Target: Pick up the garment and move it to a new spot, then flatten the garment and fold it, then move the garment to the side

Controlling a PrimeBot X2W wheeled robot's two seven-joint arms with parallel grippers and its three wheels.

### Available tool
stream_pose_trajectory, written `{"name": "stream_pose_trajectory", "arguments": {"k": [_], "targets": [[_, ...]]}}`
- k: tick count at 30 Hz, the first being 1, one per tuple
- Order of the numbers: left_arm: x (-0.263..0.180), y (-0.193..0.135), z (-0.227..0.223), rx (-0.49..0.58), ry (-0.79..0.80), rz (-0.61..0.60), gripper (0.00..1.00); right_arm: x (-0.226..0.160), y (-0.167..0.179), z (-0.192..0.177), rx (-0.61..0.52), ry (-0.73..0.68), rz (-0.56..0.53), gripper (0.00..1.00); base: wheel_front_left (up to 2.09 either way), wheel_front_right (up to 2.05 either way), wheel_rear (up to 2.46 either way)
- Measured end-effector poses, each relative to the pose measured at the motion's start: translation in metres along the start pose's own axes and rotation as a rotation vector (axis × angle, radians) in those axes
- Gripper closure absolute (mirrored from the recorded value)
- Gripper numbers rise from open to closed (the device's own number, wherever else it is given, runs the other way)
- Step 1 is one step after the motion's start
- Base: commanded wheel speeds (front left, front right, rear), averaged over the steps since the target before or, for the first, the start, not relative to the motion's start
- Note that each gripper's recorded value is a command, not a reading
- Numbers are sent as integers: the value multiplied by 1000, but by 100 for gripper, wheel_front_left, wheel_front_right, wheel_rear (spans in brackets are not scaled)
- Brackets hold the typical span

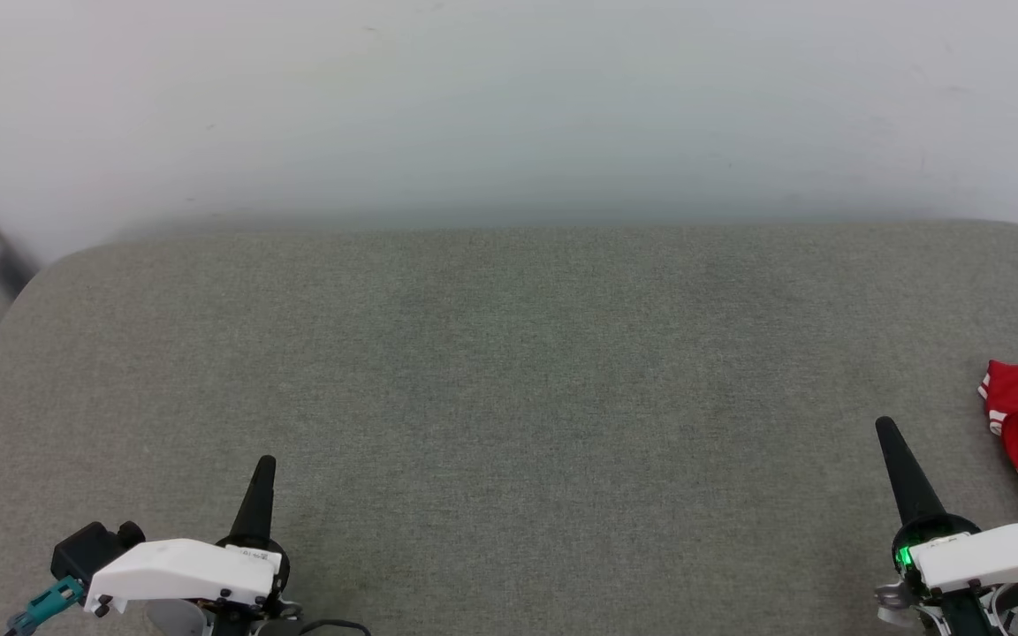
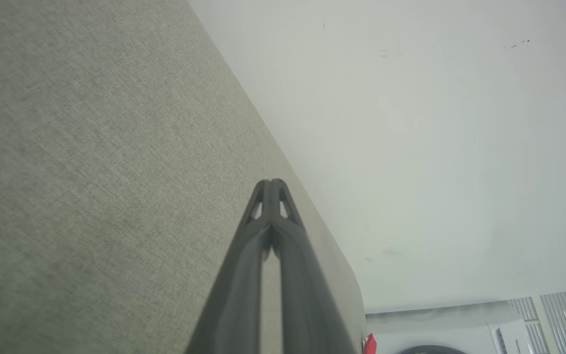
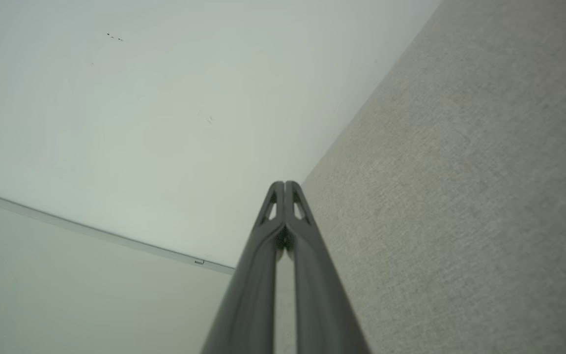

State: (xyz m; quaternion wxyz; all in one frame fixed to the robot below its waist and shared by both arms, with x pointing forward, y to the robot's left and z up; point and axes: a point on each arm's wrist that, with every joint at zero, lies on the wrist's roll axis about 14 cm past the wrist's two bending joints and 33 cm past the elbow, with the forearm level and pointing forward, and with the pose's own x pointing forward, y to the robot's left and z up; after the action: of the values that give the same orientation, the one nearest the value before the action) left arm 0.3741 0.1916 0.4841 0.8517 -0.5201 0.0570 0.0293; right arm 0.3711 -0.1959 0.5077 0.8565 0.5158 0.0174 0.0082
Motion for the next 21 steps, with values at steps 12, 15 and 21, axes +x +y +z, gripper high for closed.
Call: {"name": "stream_pose_trajectory", "arguments": {"k": [12, 15, 21], "targets": [[4, -4, 4, -138, -4, -23, 100, 5, -1, 1, 137, -8, 0, 100, 0, 0, 0], [4, -5, 5, -163, -7, -30, 100, 5, -2, 1, 164, -10, -1, 100, 0, 0, 0], [5, -6, 6, -217, -9, -39, 100, 7, -2, 2, 217, -14, 0, 100, 0, 0, 0]]}}
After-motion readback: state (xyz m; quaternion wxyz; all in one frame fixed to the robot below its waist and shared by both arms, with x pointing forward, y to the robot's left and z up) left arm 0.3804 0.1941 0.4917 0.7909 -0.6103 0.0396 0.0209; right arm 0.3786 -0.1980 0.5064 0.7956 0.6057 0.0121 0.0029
